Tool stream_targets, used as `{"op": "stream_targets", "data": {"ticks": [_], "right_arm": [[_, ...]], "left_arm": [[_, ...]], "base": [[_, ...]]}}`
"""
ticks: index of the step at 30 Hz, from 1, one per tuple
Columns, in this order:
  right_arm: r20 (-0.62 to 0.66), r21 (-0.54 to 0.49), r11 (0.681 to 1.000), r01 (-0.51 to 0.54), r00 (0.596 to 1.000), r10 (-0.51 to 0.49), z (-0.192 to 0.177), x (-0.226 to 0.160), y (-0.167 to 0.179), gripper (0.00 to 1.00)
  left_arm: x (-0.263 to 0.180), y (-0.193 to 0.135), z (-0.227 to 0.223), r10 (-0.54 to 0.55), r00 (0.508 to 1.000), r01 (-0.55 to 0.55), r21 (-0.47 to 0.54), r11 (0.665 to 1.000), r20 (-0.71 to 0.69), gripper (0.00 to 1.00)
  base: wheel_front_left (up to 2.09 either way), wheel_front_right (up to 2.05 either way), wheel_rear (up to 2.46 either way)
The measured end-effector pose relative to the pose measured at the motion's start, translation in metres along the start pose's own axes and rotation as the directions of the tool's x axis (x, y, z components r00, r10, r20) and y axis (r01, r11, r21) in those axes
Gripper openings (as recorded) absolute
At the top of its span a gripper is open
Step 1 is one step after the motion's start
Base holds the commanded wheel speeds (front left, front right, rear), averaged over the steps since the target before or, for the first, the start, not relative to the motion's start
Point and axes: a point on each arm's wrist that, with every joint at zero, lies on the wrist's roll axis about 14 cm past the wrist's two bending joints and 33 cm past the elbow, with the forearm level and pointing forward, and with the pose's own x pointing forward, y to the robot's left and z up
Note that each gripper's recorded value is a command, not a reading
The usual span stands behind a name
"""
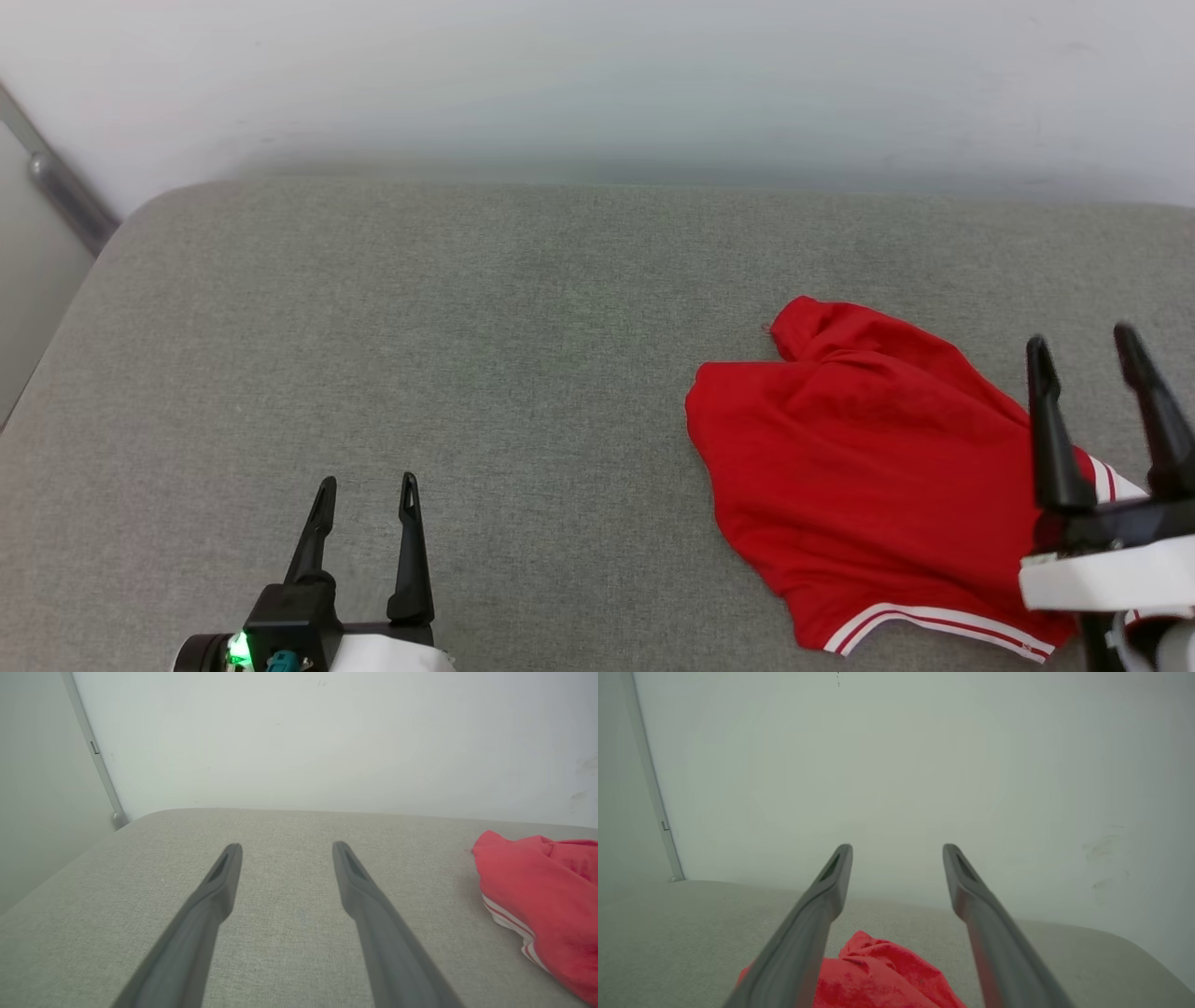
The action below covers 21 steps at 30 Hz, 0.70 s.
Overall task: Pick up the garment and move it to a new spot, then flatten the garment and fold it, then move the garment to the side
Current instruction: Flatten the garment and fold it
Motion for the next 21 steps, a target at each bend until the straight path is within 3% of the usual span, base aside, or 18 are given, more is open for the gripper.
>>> {"op": "stream_targets", "data": {"ticks": [4,13,17,21], "right_arm": [[-0.089,0.033,0.999,0.034,0.995,-0.031,-0.029,-0.022,0.006,1.00],[-0.131,0.035,0.996,0.087,0.988,-0.082,-0.037,-0.045,0.008,1.00],[-0.121,0.023,0.993,0.116,0.986,-0.113,-0.032,-0.049,0.001,1.00],[-0.117,-0.009,0.993,0.118,0.986,-0.118,-0.030,-0.051,-0.001,1.00]], "left_arm": [[0.003,-0.003,0.001,-0.010,1.000,0.010,0.000,1.000,0.006,1.00],[0.030,-0.022,0.026,-0.145,0.985,0.141,0.054,0.989,0.092,1.00],[0.056,-0.036,0.057,-0.248,0.951,0.229,0.118,0.966,0.184,1.00],[0.080,-0.063,0.073,-0.373,0.902,0.338,0.183,0.923,0.217,1.00]], "base": [[0.00,0.00,0.00],[0.00,0.00,0.00],[0.00,0.00,0.00],[0.00,0.00,0.00]]}}
